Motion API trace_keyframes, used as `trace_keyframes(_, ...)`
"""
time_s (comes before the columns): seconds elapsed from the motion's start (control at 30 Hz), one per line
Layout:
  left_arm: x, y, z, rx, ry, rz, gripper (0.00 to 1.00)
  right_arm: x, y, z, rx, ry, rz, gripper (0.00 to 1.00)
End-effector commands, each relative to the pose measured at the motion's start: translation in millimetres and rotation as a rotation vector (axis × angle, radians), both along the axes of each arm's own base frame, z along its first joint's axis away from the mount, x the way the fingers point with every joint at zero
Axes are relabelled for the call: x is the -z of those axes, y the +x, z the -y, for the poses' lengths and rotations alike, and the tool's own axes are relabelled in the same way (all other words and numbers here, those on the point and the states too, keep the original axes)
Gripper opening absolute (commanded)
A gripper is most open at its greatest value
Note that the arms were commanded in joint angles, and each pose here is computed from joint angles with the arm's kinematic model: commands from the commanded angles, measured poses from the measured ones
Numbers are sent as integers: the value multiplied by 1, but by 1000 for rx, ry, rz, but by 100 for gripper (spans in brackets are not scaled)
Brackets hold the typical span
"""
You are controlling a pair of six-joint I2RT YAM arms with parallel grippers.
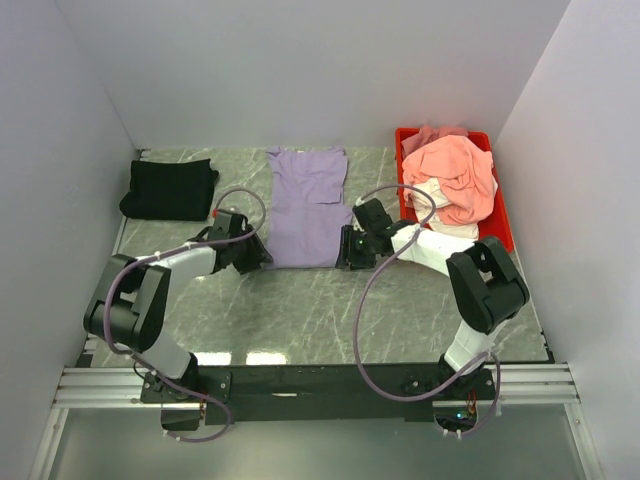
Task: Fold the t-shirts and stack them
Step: Fold the tshirt
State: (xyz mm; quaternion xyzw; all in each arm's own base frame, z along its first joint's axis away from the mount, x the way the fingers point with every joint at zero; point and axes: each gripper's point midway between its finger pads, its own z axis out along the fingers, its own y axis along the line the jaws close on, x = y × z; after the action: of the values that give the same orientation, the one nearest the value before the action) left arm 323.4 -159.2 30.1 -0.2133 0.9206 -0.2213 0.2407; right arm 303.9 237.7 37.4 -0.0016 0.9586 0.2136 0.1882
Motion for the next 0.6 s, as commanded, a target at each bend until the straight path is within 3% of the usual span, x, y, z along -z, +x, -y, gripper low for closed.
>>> trace_keyframes(0.0, -2, 5, 14, 35, -19, 7, 47, -11, 22, -4, 3, 14, 57, 51)
trace_keyframes(0.17, 11, -3, 13, 31, 9, -33, 35, 0, 24, -5, -8, 16, 30, 43)
trace_keyframes(0.33, 17, -2, 13, 39, 15, -49, 16, 6, 28, -9, -19, 28, 18, 34)
trace_keyframes(0.43, 16, -1, 14, 42, 13, -48, 4, 7, 27, -12, -33, 39, 11, 24)
trace_keyframes(0.47, 16, -1, 14, 42, 13, -47, 1, 8, 27, -12, -37, 40, 10, 14)
trace_keyframes(0.53, 13, -1, 14, 42, 15, -42, 1, 5, 26, -15, -53, 52, 7, 1)
trace_keyframes(0.57, 11, -1, 13, 42, 19, -36, 1, 3, 24, -16, -63, 59, 3, 0)
